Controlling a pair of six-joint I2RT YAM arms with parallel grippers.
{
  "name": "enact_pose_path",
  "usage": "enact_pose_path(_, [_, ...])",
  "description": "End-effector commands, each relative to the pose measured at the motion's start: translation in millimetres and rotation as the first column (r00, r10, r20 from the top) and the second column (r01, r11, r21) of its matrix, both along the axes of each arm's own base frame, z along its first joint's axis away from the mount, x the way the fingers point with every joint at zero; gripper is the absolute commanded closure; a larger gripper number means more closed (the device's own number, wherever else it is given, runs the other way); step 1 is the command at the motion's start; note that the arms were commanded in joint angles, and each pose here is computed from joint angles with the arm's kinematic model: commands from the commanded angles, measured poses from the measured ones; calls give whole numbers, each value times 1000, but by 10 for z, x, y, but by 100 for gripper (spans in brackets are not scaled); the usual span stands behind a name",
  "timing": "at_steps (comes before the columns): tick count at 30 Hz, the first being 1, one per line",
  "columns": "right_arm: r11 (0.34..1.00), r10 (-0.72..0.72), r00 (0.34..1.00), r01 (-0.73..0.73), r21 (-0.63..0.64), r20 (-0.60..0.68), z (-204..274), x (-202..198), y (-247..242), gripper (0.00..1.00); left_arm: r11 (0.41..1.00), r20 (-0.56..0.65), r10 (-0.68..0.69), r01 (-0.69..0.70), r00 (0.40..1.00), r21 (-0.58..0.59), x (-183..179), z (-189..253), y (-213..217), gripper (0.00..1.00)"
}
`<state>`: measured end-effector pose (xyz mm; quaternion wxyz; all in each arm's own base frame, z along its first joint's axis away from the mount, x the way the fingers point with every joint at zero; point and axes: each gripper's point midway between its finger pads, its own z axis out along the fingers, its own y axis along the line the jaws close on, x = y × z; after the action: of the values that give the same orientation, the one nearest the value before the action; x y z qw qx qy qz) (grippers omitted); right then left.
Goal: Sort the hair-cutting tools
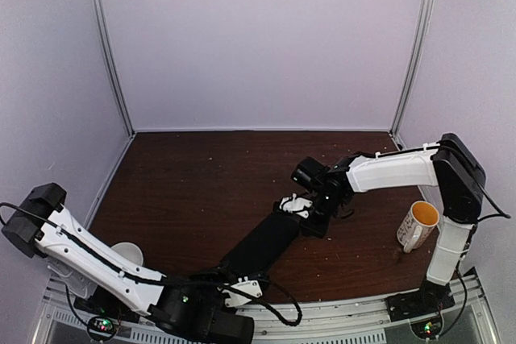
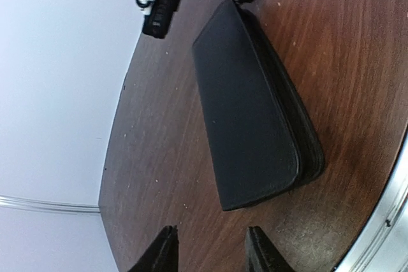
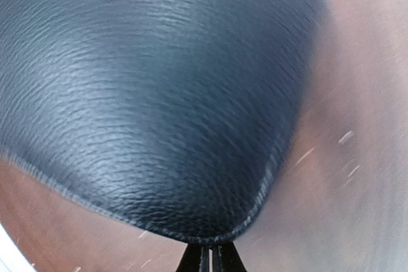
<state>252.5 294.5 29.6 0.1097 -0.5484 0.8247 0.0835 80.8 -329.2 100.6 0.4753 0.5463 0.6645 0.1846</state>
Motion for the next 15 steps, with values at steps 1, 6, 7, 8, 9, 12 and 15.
enact_pose_path(1, [992, 119, 991, -122, -43, -61, 100, -632, -102, 100, 978, -116, -28, 3, 993, -209, -117, 312, -187, 60])
enact_pose_path(6, [961, 276, 952, -277, 15, -135, 129, -1100, 35, 100, 983, -220, -120, 84, 968, -166, -259, 37, -401, 60])
enact_pose_path(7, [960, 278, 952, -278, 15, -128, 127, -1085, 52, 100, 986, -235, -125, 93, 964, -140, -273, -48, -427, 60])
enact_pose_path(8, [961, 274, 954, -275, 13, -121, 127, -1056, 61, 100, 988, -247, -126, 99, 961, -119, -279, -117, -447, 60])
enact_pose_path(9, [963, 270, 956, -271, 12, -116, 128, -1026, 66, 100, 990, -255, -121, 98, 959, -100, -265, -166, -460, 60])
enact_pose_path(12, [966, 259, 960, -258, 24, -107, 133, -981, 71, 100, 994, -267, -95, 78, 959, -73, -169, -239, -476, 60])
enact_pose_path(15, [965, 262, 959, -259, 44, -110, 140, -1005, 84, 100, 998, -250, -44, 31, 967, -57, -5, -259, -432, 60])
